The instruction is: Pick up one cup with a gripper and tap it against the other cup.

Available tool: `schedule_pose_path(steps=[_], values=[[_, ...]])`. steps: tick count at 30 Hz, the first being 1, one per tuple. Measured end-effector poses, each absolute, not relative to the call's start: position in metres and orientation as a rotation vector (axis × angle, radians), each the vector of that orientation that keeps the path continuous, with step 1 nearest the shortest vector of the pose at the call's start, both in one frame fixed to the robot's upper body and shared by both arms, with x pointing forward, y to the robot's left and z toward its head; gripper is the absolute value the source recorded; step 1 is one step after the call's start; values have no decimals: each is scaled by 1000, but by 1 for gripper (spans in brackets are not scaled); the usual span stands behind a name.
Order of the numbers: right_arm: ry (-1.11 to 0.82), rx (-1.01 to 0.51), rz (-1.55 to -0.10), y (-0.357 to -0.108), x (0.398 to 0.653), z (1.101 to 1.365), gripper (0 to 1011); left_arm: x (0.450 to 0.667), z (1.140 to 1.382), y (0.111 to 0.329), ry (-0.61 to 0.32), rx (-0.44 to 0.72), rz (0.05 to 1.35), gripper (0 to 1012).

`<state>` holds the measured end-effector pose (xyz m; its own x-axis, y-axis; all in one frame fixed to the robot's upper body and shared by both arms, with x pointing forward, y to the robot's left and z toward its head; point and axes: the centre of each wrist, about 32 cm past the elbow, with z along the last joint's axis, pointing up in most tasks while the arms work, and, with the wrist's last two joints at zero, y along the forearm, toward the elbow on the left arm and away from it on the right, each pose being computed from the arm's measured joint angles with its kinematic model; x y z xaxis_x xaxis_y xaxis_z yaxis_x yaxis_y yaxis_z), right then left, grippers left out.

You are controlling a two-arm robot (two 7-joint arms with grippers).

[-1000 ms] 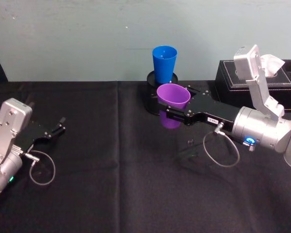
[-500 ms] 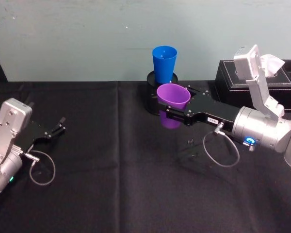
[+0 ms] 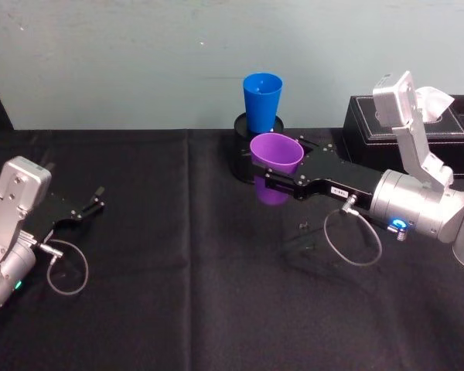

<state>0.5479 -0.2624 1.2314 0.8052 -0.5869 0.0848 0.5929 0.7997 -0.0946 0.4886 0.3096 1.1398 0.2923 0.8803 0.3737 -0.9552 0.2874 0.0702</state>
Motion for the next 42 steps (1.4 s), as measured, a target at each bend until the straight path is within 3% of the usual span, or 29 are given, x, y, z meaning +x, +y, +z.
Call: schedule_pose_path(steps=[14, 42], values=[[-51, -138, -645, -261, 552, 1229, 723, 489, 1140, 310, -285, 304, 1248, 1000], [-45, -122, -801, -250, 603, 1214, 723, 489, 1140, 310, -285, 304, 1248, 1000]])
